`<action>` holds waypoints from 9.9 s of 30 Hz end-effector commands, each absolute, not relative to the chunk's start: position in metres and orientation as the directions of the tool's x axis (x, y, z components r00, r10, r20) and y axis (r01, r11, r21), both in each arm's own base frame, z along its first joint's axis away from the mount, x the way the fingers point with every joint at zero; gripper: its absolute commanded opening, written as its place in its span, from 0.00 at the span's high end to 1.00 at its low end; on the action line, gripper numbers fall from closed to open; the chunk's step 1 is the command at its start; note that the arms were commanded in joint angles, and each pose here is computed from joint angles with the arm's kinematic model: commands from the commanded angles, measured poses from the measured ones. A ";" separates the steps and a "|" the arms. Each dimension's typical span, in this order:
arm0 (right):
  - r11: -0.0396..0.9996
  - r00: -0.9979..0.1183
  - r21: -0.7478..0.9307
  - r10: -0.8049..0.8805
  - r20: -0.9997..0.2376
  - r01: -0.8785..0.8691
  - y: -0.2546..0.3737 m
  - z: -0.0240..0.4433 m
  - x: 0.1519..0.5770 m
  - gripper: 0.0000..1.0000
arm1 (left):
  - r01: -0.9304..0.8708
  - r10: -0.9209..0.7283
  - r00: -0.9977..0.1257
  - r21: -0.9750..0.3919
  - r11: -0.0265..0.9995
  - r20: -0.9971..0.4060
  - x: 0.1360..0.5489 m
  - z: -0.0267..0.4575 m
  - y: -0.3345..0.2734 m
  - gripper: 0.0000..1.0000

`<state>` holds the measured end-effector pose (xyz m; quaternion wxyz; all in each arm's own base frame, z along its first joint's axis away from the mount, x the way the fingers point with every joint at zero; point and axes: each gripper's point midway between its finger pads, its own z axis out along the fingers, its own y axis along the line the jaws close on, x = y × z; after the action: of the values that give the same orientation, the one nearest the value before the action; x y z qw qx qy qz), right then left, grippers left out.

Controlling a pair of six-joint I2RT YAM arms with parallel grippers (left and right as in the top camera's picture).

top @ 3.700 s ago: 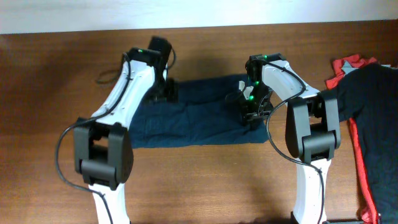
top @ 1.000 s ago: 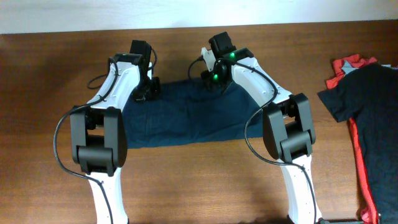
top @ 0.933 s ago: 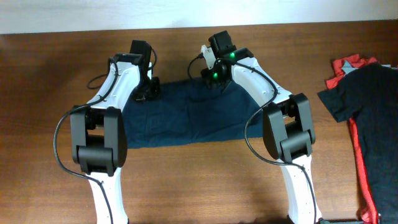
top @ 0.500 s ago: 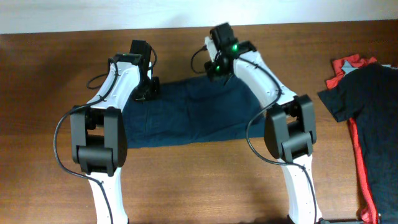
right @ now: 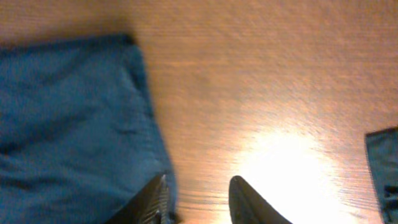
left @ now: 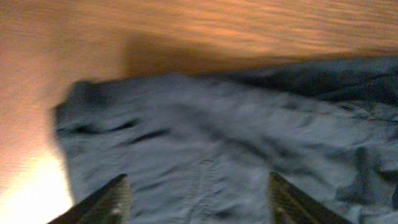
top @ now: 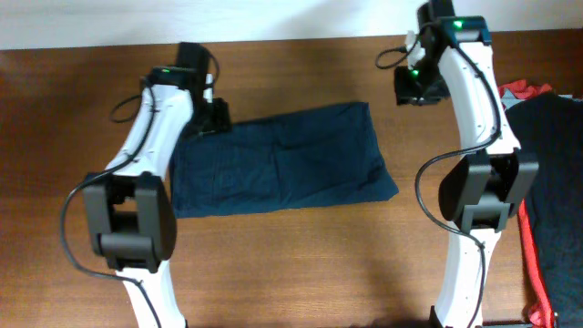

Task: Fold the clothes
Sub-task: 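Lift both grippers off the shorts and move them outward, then move the right gripper to the shorts' right edge and grasp it, then fold the right half leftward over the left half with the right gripper, then lower the folded half onto the left half and release the right gripper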

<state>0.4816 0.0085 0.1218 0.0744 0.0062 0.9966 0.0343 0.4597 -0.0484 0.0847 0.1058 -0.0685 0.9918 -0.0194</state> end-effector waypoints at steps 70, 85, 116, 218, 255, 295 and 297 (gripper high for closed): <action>0.651 -0.848 0.564 -0.494 -0.194 -0.508 0.271 0.006 0.381 0.95 | -0.143 -0.096 -0.979 -0.269 0.953 0.178 0.380 -0.034 -0.004 0.63; 0.680 -0.850 0.523 -0.487 -0.202 -0.514 0.268 0.023 0.393 0.95 | -0.101 -0.070 -0.989 -0.252 0.963 0.128 0.401 -0.012 -0.009 1.00; 0.712 -0.832 0.463 -0.544 -0.111 -0.527 0.347 0.032 0.325 0.96 | 0.056 0.050 -0.993 -0.053 0.997 -0.105 0.462 0.135 -0.026 0.99; 0.767 -0.846 0.499 -0.105 -0.522 -0.403 0.329 0.049 0.528 0.96 | 0.145 0.139 -0.985 -0.056 0.988 -0.104 0.439 0.181 -0.075 0.96; 0.828 -0.831 0.406 -0.121 -0.542 -0.386 0.335 0.039 0.527 0.96 | 0.145 0.139 -0.985 -0.056 0.988 -0.104 0.438 0.181 -0.075 0.96; 0.923 -0.972 0.360 -0.055 -0.228 -0.137 0.140 0.090 0.500 0.89 | 0.251 0.283 -0.955 0.258 0.933 -0.093 0.448 0.186 -0.042 0.99; 0.923 -0.975 0.360 -0.056 -0.214 -0.132 0.140 0.087 0.497 0.89 | 0.275 0.309 -0.946 0.259 0.926 -0.101 0.448 0.187 -0.054 1.00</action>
<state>0.5001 0.1398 0.0896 0.1031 -0.0385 0.9735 0.2004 0.4444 -0.0363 0.1759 0.0469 0.1160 0.9861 0.1097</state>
